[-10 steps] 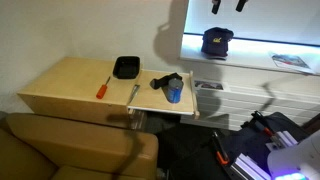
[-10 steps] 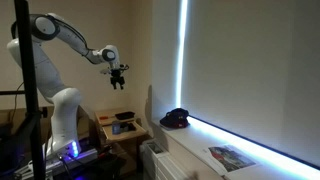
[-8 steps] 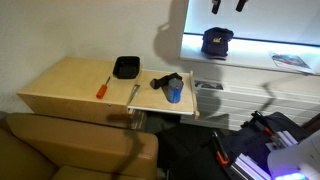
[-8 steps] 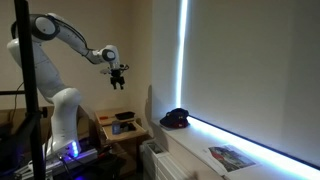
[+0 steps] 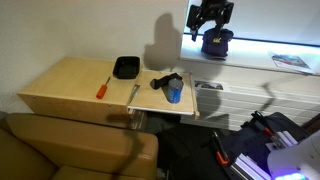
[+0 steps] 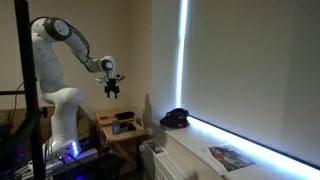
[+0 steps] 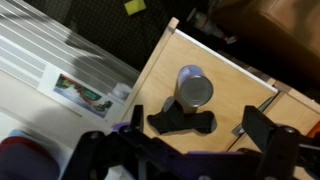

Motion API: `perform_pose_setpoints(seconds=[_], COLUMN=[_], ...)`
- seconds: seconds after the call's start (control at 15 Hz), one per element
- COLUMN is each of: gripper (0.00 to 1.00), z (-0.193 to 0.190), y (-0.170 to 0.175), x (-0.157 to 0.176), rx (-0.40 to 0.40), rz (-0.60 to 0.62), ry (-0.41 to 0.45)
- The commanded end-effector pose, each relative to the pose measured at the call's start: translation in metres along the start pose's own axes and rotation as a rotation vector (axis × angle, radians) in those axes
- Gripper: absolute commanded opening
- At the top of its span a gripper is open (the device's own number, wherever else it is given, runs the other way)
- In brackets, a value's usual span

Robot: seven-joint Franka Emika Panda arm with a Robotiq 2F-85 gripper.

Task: Place the screwdriver inside the black box

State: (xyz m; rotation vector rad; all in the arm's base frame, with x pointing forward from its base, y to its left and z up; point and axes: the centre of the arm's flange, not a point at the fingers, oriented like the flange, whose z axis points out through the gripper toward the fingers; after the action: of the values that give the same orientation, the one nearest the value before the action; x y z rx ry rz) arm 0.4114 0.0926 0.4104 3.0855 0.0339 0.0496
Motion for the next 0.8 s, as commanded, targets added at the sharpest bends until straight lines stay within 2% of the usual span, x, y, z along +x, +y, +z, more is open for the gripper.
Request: perform_pose_setpoints(seconds=[0.0,0.2,0.27,0.33,0.47,0.67,0.73], gripper=[1.0,1.0,1.0,1.0,1.0,1.0,1.0], z=[0.051,0.071,0.065,0.059,0.065,0.064,0.086], y=[-0.082,-0.15,-0.155,-0.134,-0.15,-0.15,-0.154], x=[0.029,0.06,0.06,0.029,0.044,0.051,0.056], rx=[0.041,0.103,0.149,0.109,0.136,0.143,0.138], rz=[-0.081,-0.011,0.012,-0.02,-0.003,0.006,0.022], ry=[0.04,0.122,0.13,0.118,0.12,0.123,0.079])
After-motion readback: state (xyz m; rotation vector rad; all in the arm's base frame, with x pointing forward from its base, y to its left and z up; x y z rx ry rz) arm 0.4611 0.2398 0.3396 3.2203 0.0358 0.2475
